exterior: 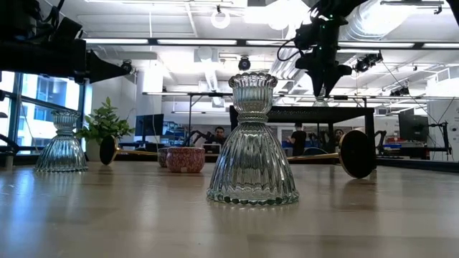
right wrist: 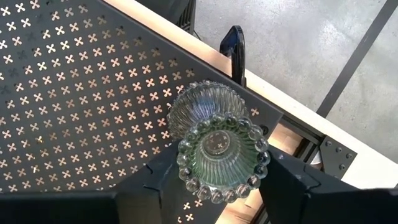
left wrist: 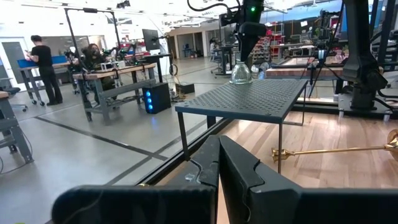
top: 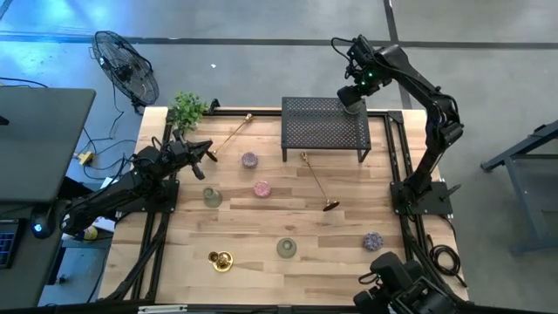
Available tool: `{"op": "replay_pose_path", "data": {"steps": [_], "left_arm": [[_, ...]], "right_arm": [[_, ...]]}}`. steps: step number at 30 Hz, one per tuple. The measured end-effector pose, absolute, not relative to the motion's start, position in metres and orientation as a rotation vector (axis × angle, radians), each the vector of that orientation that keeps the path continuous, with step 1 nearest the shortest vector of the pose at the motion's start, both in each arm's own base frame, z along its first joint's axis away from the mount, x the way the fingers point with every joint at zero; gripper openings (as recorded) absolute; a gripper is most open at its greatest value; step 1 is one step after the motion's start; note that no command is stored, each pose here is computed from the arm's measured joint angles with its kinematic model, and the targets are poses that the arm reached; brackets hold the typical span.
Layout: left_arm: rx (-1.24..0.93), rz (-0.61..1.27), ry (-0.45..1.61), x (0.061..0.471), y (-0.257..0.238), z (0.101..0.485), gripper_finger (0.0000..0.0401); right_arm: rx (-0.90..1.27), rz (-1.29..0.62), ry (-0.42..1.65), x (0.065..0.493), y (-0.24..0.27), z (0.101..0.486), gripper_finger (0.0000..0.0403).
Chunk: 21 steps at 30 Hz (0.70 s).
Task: Pick & Place candle stick holders
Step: Put the top right transparent candle holder on the shelf
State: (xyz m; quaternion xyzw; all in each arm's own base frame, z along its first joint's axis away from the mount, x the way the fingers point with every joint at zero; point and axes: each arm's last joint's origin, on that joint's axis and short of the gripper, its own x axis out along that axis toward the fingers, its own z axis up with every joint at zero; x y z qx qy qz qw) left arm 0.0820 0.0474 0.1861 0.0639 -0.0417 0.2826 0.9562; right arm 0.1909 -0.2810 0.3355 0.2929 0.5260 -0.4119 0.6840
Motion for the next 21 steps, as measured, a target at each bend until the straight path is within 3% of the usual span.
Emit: {"op": "replay_pose_path", "data": {"steps": [4,12,21], "left_arm": [[0.130,0.574,-0.085,0.0820,0.0474,0.1862,0.0001],[0.130,0.574,-0.085,0.0820,0.0474,0.1862,0.0001],[0.130,0.574,-0.085,0.0820,0.0474,0.1861,0.0001]], "right_arm": [[0.653,-0.921,1.181,0.1909,-0.2810,0.3355,0.0166],[0.646,-0.938,1.185,0.1905,-0.2812,0.3356,0.0212],[0.645,-0.938,1.185,0.1904,-0.2812,0.3356,0.0213]]}}
